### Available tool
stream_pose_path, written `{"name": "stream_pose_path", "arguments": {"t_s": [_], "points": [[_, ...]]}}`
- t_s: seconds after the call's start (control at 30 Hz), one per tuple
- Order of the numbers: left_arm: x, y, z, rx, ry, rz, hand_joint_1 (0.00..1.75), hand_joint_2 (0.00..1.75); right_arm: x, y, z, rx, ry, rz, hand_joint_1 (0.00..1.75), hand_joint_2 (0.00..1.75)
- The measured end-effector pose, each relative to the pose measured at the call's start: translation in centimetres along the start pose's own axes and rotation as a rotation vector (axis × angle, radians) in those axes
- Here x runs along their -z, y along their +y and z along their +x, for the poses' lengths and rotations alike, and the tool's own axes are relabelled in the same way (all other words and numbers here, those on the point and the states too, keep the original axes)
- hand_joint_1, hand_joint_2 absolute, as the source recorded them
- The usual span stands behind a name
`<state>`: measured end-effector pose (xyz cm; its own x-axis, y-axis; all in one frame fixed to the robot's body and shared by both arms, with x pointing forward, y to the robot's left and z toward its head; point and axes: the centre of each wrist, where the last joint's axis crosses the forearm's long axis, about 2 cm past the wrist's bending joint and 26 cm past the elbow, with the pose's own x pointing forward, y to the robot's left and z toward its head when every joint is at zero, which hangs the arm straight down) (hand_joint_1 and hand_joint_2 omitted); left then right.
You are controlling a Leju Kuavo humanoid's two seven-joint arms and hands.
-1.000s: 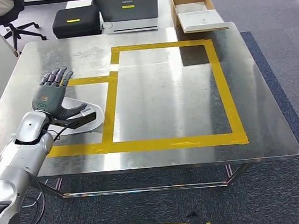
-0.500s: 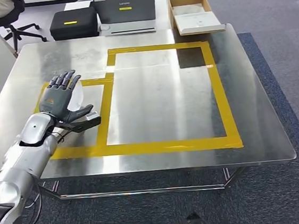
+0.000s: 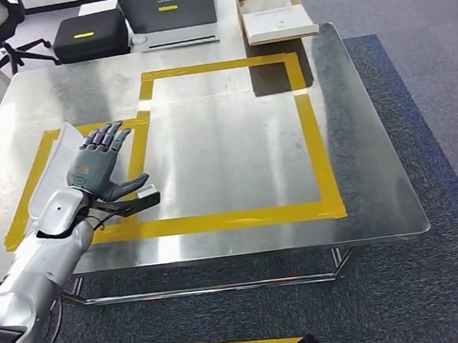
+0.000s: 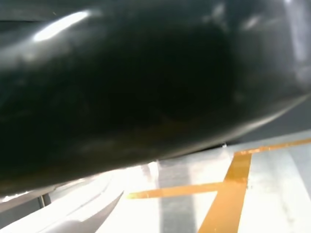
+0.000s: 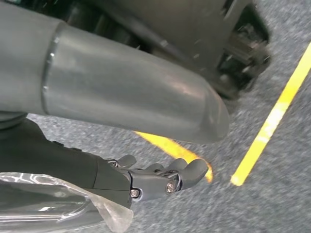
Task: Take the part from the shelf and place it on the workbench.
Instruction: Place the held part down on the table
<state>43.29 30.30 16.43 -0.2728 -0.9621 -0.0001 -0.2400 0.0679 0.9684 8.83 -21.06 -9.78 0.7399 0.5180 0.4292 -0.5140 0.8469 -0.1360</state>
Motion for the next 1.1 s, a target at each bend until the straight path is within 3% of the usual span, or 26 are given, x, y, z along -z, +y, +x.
{"name": "stream_pose_path", "arguments": {"t_s": [0.23,0.43,0.63,0.93,1.1], "points": [[-0.5,0.2,-0.1,-0.054,-0.007,0.082,0.0,0.0,-0.2,-0.2,-1.0,0.007,0.016,-0.02,0.0,0.0],[-3.1,-1.7,0.7,-0.126,0.0,0.094,0.0,0.0,-0.1,-1.1,-1.5,-0.008,0.027,-0.041,0.0,0.0],[-4.6,-2.0,0.6,-0.152,0.01,0.124,0.0,0.0,0.0,-1.6,-1.0,-0.015,0.018,-0.05,0.0,0.0],[-9.5,-3.2,2.1,-0.239,0.025,0.158,0.0,0.0,-0.1,-1.3,-1.4,-0.02,0.025,-0.048,0.0,0.0],[-11.8,-2.6,2.9,-0.29,0.04,0.208,0.0,0.0,-0.2,-1.1,-1.7,-0.002,0.02,-0.06,0.0,0.0]]}}
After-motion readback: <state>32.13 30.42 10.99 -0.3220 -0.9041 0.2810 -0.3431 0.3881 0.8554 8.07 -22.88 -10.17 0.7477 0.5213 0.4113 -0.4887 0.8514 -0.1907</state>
